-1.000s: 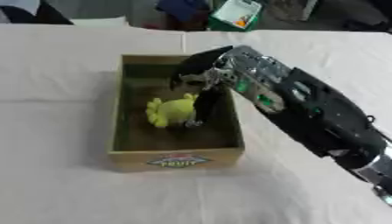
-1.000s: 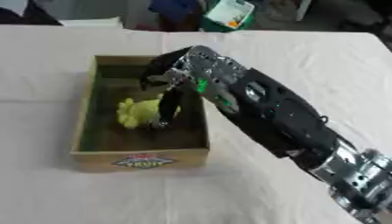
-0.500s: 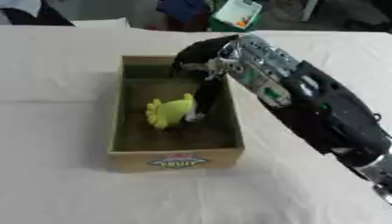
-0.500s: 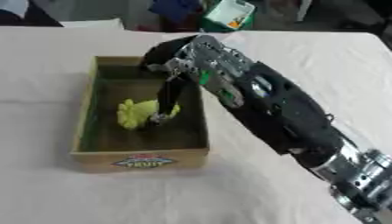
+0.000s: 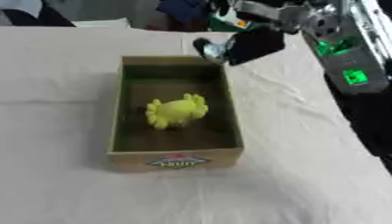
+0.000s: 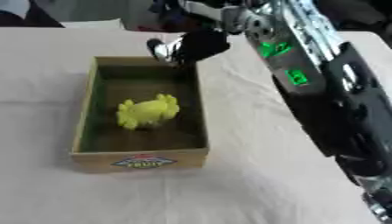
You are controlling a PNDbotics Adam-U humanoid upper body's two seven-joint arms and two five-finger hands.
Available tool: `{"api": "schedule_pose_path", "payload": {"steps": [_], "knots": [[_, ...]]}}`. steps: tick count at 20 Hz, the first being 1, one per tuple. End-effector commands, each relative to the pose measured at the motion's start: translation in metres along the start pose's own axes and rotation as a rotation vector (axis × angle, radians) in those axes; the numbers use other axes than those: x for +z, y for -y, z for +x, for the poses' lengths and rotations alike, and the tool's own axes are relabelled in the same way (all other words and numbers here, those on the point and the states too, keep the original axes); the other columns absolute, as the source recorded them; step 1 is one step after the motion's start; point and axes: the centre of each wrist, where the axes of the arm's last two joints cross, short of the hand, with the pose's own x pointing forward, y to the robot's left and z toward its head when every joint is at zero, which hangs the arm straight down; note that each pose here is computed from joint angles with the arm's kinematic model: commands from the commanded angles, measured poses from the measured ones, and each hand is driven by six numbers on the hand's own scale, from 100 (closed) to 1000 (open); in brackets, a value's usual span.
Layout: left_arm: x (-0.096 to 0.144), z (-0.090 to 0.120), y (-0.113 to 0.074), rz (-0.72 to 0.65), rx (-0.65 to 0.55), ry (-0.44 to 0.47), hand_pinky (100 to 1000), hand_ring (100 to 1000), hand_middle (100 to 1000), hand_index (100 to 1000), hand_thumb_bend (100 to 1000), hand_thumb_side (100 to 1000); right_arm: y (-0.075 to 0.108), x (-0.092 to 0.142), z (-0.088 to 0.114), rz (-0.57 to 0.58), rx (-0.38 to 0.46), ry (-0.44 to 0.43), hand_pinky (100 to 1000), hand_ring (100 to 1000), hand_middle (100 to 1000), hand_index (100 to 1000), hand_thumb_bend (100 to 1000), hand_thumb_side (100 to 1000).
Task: Pick up objects on the table and place them in the box.
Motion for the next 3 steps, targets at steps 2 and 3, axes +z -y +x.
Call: {"api": "schedule_pose_path", "payload": {"steps": [2, 3], "knots": [[-0.006, 0.006, -0.003, 0.007, -0.012, 0.034, 373, 464, 567, 627, 100, 543, 0.011, 0.022, -0.020, -0.238, -0.105, -0.067, 837, 746, 776, 826, 100, 963], [-0.007, 0.006, -0.003, 0.010, -0.013, 0.035, 374, 464, 567, 627, 100, 543, 0.008, 0.024, -0.026, -0.295, -0.147, -0.088, 839, 737, 778, 826, 100, 964]]}}
